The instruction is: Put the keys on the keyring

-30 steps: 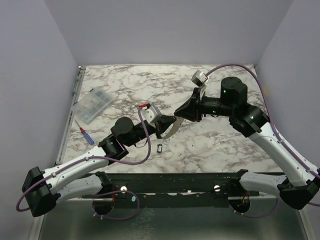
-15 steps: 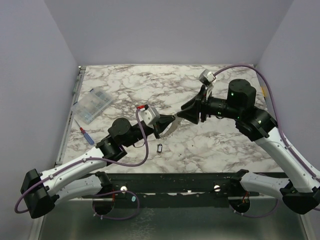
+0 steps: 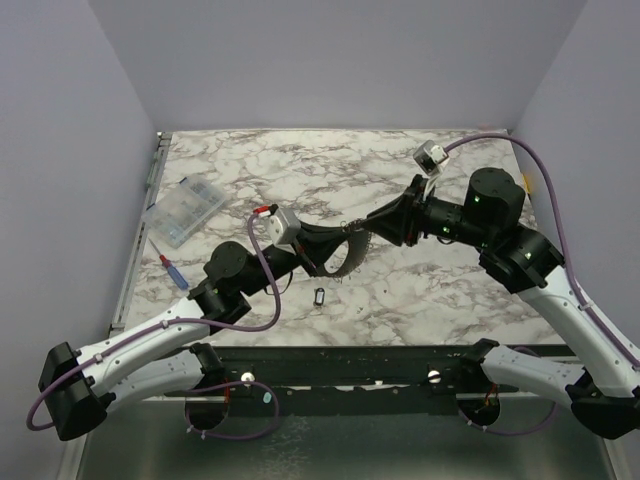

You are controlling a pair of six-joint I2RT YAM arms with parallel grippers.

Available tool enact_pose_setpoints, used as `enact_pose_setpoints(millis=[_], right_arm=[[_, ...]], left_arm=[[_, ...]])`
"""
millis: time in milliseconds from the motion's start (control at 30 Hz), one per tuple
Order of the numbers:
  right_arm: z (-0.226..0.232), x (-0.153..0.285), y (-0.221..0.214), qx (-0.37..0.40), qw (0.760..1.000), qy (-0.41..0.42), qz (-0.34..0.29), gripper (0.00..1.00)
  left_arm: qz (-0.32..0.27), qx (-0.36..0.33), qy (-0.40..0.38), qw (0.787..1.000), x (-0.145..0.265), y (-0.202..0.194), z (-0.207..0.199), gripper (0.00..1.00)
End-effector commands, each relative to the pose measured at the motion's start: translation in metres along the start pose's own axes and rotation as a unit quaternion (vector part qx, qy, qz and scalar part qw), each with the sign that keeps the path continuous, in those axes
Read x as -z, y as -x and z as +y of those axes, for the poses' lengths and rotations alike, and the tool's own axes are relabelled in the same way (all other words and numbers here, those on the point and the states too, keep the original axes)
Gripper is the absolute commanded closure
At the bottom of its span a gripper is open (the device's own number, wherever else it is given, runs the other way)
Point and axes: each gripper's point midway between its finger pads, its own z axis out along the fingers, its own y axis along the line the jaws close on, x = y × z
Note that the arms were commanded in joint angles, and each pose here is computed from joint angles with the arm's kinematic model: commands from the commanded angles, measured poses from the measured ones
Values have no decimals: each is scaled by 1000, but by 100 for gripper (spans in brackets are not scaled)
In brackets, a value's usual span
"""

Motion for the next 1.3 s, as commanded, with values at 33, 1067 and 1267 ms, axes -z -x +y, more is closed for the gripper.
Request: enact_pose_setpoints(millis=[33, 1067, 1267], right_arm=[[19, 0, 0, -67, 997, 41, -12, 70], [-13, -40, 11, -251, 966, -24, -56, 54], [-13, -43, 8, -255, 965, -20, -52, 54]], left_arm=[[-52, 40, 13, 998, -1, 22, 2, 100], [-98, 132, 97, 982, 7, 25, 28, 100], [-101, 136, 96, 981, 8, 25, 28, 100]])
